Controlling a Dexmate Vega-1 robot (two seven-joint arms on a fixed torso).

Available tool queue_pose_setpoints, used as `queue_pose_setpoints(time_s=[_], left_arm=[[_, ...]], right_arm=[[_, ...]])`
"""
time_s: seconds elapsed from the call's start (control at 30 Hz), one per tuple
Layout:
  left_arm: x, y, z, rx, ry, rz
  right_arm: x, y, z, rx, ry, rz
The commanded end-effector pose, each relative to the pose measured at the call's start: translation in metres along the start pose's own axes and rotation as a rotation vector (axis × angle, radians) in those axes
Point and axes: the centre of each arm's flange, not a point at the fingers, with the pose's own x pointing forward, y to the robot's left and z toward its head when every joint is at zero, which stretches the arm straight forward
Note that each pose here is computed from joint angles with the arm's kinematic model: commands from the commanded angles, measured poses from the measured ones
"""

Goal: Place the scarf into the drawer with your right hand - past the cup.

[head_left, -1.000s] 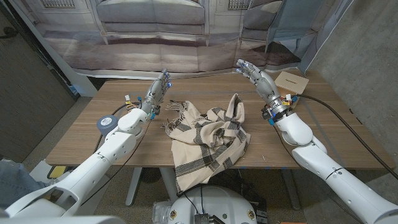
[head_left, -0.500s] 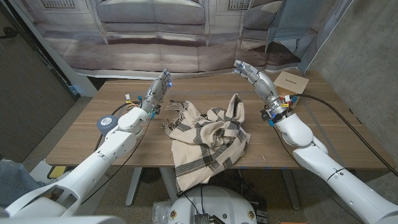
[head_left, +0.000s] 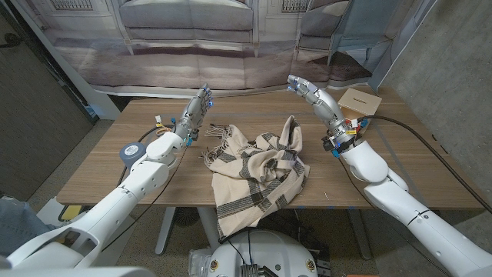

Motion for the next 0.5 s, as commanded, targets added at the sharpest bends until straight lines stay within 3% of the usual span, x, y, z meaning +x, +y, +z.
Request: queue_pose_setpoints(time_s=[0.03, 0.5], left_arm=[[0.0023, -0.0031, 0.0005, 0.005, -0.003, -0.009], [0.0040, -0.0053, -0.0012, 0.005, 0.005, -0.013]], right_arm=[[-0.0048, 0.0037, 0.0100, -0.053, -0.013, 0.006], [-0.0080, 0.0096, 0.0116, -0.082, -0.010, 0.018]])
